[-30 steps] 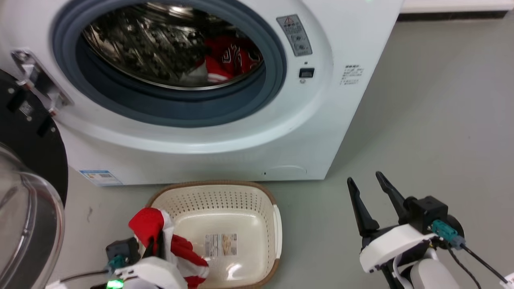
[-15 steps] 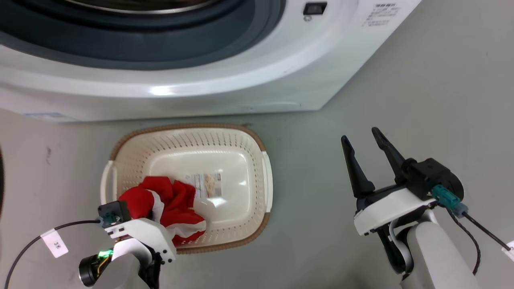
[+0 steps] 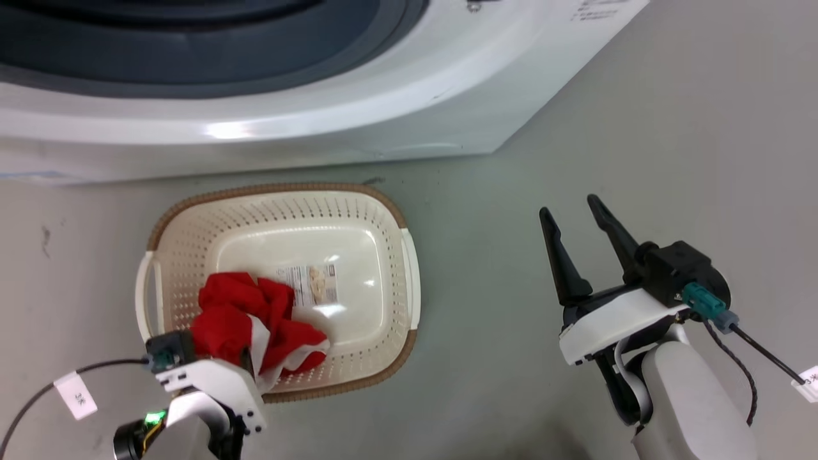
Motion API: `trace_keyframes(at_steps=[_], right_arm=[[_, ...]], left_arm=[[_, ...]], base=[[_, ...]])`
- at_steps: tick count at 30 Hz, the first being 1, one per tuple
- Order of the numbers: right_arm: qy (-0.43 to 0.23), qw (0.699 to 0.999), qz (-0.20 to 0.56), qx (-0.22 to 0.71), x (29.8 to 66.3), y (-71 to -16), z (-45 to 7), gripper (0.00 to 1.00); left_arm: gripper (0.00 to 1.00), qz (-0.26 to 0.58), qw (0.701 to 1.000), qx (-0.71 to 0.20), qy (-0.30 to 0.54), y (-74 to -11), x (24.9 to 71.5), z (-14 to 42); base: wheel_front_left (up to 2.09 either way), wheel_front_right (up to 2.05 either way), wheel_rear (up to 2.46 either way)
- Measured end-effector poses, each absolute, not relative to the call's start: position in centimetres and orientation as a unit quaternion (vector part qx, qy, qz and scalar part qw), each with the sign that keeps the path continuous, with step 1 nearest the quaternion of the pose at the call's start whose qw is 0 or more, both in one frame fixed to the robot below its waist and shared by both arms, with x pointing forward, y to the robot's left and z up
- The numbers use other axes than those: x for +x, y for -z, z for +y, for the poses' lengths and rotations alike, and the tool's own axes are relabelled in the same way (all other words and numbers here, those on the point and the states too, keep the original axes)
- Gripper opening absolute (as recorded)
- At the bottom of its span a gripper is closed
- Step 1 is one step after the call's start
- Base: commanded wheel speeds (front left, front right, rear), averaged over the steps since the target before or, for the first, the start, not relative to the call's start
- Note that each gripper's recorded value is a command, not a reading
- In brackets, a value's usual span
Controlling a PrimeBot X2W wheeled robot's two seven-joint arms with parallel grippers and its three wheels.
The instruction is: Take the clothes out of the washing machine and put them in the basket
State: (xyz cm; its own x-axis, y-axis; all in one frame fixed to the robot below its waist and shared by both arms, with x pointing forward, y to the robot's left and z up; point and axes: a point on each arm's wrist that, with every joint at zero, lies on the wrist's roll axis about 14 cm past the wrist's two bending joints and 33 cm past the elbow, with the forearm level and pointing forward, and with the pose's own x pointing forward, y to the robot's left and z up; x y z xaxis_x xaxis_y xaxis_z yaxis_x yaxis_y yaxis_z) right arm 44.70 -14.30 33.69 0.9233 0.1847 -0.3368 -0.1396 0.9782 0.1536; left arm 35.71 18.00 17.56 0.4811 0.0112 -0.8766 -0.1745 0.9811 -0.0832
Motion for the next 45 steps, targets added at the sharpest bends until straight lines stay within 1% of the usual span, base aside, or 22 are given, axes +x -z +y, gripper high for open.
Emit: trace_keyframes(at_steps=[5, 11, 16, 21, 25, 29, 33, 35, 40, 45], right_arm=[[-0.081, 0.982, 0.159, 0.066, 43.8, -35.9, -14.4, 1.00], [-0.076, 0.987, 0.127, 0.062, 41.9, -39.2, -14.7, 1.00], [-0.065, 0.992, 0.096, 0.058, 40.4, -41.9, -15.5, 1.00], [-0.058, 0.995, 0.070, 0.052, 39.5, -43.8, -16.0, 1.00], [-0.058, 0.996, 0.054, 0.045, 39.2, -45.0, -16.2, 1.00], [-0.053, 0.997, 0.046, 0.040, 39.0, -45.6, -16.5, 1.00], [-0.045, 0.998, 0.038, 0.034, 39.0, -46.3, -17.2, 1.00], [-0.043, 0.998, 0.038, 0.033, 39.0, -46.4, -17.3, 1.00], [-0.033, 0.998, 0.037, 0.030, 39.1, -46.6, -18.0, 1.00], [-0.024, 0.999, 0.039, 0.028, 39.4, -46.3, -18.7, 1.00]], left_arm=[[1.00, 0.486, 0.869, -0.086, -0.044, -19.8, 34.7, 17.9], [1.00, 0.424, 0.900, -0.098, -0.024, -23.9, 35.7, 17.3], [1.00, 0.320, 0.942, -0.096, -0.019, -29.3, 39.0, 17.4], [1.00, 0.223, 0.970, -0.094, -0.006, -34.8, 41.2, 17.1], [1.00, 0.141, 0.986, -0.083, 0.003, -39.6, 43.1, 17.1], [1.00, 0.062, 0.995, -0.073, 0.016, -44.4, 44.8, 16.5], [1.00, -0.006, 0.997, -0.064, 0.034, -48.7, 46.6, 15.6], [1.00, -0.027, 0.997, -0.061, 0.040, -50.2, 47.8, 15.3], [1.00, -0.048, 0.996, -0.052, 0.061, -52.1, 51.1, 14.0], [1.00, -0.029, 0.996, -0.041, 0.079, -51.4, 54.5, 12.9]], base=[[0.00, 0.00, 0.00], [0.00, 0.00, 0.00], [0.00, 0.00, 0.00], [0.00, 0.00, 0.00], [0.00, 0.00, 0.00], [0.00, 0.00, 0.00], [0.00, 0.00, 0.00], [0.00, 0.00, 0.00], [0.00, 0.00, 0.00], [0.00, 0.00, 0.00]])
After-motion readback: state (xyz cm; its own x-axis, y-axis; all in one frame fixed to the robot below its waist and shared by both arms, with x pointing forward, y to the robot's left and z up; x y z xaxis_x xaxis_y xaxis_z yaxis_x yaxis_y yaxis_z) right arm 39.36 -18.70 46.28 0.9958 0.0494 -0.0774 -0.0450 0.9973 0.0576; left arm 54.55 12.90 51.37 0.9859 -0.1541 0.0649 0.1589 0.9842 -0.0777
